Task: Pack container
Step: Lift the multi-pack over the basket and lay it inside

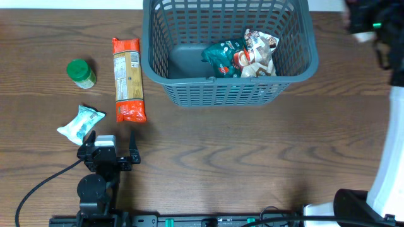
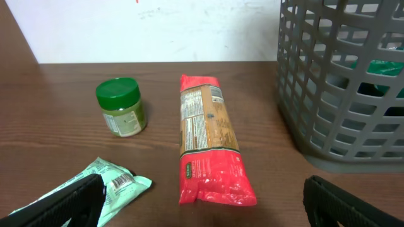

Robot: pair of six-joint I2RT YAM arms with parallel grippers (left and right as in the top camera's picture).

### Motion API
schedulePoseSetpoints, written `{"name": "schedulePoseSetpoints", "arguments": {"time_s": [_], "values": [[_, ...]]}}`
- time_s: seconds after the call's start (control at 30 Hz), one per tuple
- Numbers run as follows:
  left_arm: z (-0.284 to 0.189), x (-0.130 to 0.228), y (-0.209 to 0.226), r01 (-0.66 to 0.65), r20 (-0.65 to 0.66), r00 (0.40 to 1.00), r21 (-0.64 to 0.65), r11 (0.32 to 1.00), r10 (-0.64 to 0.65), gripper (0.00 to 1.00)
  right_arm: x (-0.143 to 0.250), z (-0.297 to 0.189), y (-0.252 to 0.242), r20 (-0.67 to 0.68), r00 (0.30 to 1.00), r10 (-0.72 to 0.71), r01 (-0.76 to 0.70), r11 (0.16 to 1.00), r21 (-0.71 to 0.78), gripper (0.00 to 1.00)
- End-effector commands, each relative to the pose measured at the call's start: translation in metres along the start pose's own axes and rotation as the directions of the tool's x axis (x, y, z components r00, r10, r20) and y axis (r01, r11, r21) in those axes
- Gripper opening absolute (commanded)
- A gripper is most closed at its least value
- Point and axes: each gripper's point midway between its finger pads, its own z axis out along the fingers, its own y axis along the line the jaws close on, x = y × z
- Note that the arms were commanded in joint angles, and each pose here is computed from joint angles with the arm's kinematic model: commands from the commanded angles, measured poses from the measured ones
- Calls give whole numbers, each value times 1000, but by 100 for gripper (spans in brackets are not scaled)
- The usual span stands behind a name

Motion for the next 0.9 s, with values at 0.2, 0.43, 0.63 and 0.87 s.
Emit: {"name": "schedulePoseSetpoints", "arguments": {"time_s": [0.2, 0.43, 0.63, 0.87], "values": [[2, 13, 0, -7, -28, 1000, 2, 1000, 7, 99, 31, 30, 131, 25, 840, -542, 517, 786, -339, 1], [2, 13, 0, -7, -28, 1000, 2, 1000, 7, 99, 96, 73, 162, -95, 738, -668, 536, 666, -519, 1], [2, 13, 0, -7, -28, 1000, 2, 1000, 7, 99, 158, 128, 169, -243, 678, -694, 450, 653, -609, 1], [2, 13, 0, -7, -28, 1000, 2, 1000, 7, 99, 191, 155, 181, -318, 665, -675, 372, 669, -644, 1]]}}
